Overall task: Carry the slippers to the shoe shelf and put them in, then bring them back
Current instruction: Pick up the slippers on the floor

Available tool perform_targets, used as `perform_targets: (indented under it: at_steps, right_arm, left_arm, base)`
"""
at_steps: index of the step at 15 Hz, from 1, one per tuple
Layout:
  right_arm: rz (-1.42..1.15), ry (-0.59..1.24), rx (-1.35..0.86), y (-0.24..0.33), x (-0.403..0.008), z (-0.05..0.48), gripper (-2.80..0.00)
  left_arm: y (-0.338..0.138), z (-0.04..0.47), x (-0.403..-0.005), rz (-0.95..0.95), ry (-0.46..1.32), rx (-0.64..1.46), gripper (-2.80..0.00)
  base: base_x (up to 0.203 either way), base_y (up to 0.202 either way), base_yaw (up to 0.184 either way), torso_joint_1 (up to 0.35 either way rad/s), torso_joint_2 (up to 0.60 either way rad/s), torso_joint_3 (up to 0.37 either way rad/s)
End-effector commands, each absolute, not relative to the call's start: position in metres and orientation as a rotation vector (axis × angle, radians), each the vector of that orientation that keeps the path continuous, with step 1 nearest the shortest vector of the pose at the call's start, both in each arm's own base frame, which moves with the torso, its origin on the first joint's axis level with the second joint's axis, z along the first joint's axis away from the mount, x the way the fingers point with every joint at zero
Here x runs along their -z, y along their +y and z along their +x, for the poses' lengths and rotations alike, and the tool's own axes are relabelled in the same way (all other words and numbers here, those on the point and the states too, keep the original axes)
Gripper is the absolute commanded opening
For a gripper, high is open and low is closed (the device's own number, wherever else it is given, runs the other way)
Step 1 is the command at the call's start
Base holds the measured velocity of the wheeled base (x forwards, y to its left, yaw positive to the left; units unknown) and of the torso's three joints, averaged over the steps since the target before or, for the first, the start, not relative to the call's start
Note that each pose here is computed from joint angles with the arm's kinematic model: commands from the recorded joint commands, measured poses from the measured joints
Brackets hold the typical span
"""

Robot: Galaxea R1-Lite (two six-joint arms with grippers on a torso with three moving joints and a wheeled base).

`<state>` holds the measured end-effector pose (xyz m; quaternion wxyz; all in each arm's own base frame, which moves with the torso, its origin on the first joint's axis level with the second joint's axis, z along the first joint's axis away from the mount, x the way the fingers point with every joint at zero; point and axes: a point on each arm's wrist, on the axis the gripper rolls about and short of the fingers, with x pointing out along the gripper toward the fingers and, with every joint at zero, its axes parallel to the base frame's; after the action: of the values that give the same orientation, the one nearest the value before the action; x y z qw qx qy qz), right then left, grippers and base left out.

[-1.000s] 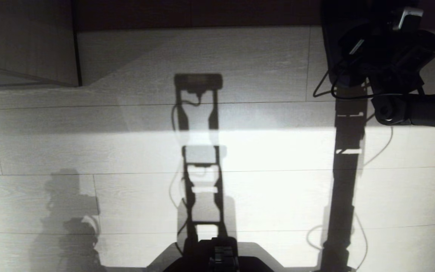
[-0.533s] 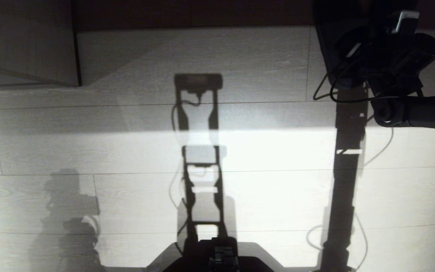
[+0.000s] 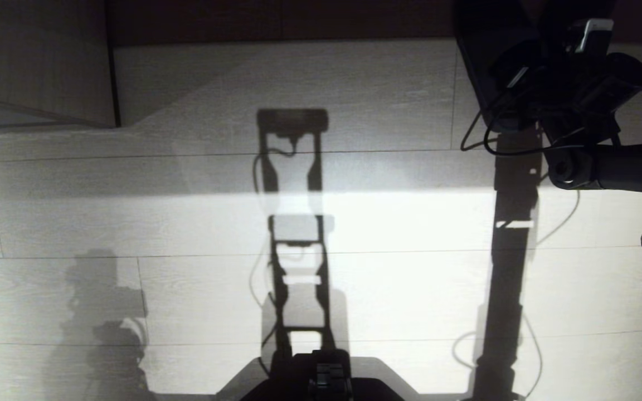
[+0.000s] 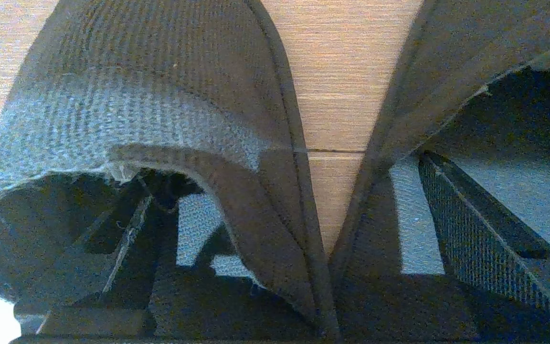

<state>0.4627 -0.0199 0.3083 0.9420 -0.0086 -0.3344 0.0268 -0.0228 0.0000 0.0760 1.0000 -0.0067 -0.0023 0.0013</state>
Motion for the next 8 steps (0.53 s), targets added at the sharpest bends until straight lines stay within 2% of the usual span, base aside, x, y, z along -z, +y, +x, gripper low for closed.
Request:
perform_targets:
  at_steps: [1,8]
  right_arm:
    - [-0.016,-0.675,-0.063,-0.0178,-0.3045,0.4652,0.0]
    - [-0.017,-0.679,-0.063,-0.0178,-0.305,0.4647,0.0]
  left_arm:
    - [0.0,-0.0228,-0.076,-0.014,-0.005,-0.003,-2.8]
    - [0.0,-0.0228,-0.076,-0.014,-0.005,-0.003,-2.8]
  base:
    - [0.0,0.0,0.0,0.0,0.0,0.0]
    - [0.0,0.0,0.0,0.0,0.0,0.0]
